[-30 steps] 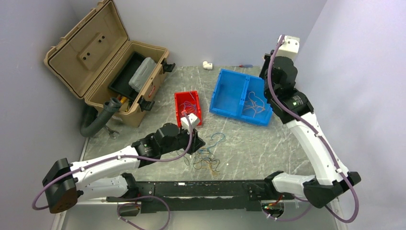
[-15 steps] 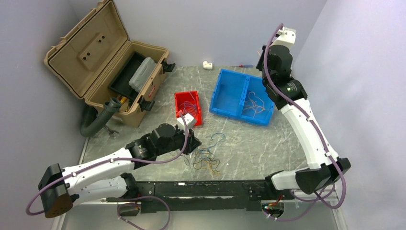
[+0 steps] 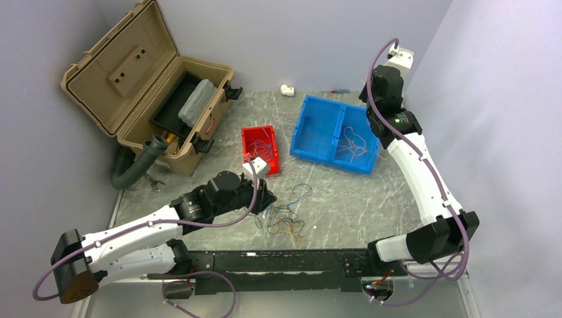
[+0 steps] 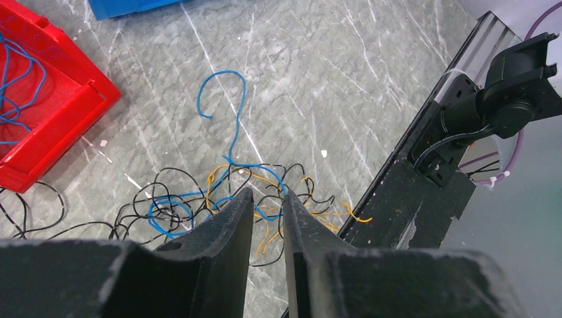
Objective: Untangle the cables
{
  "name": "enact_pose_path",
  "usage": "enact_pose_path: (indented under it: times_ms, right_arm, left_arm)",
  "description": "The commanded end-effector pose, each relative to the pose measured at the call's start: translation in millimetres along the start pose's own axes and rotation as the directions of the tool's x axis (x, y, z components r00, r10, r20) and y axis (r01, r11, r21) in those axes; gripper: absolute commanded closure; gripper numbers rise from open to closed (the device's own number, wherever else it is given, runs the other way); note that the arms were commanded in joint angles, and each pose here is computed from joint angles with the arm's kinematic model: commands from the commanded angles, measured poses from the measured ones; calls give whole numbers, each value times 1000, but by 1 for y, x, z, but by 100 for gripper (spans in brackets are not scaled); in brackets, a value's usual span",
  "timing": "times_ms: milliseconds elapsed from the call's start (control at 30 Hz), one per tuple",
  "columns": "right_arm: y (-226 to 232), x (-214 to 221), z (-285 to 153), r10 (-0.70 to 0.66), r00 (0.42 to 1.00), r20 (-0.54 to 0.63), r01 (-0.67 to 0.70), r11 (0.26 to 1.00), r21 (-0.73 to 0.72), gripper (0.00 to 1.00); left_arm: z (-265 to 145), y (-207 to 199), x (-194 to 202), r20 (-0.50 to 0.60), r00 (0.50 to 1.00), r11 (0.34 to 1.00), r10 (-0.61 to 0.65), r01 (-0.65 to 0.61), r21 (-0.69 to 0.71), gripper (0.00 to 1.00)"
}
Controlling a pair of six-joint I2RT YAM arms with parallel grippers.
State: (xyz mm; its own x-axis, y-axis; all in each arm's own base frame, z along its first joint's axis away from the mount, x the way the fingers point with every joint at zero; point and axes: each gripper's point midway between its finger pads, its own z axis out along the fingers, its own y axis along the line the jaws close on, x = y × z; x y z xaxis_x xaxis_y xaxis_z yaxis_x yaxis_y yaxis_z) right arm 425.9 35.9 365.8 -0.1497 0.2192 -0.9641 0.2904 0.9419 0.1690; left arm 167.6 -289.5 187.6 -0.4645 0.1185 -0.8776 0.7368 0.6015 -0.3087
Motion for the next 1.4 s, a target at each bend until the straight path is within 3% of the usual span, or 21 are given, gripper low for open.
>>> enact_pose_path:
  times_ms: [0,200,367,967,1367]
  right_arm:
    - [16,-63,-15,90,988,124,-81,994,-79,100]
    - [24,-100,-32,142,974,177,-118,983,-139,100]
    - [22,-91,-27,146,975,170,-125,984,-126,100]
    - [-20,13,22,278,960,-18,-279,960,-26,100]
    - [-63,111,32,268,947,-176,-252,962,106,100]
  left_arm:
    - [-5,-8,-28,71,997,1000,17,-18,14,72]
    - [-5,-9,-29,70,997,1000,16,-17,14,72]
    - [-6,-9,-30,80,997,1000,11,-12,18,72]
    - [-15,-8,-26,80,997,1000,10,-12,18,72]
    - [-14,-8,-25,81,997,1000,14,-15,18,72]
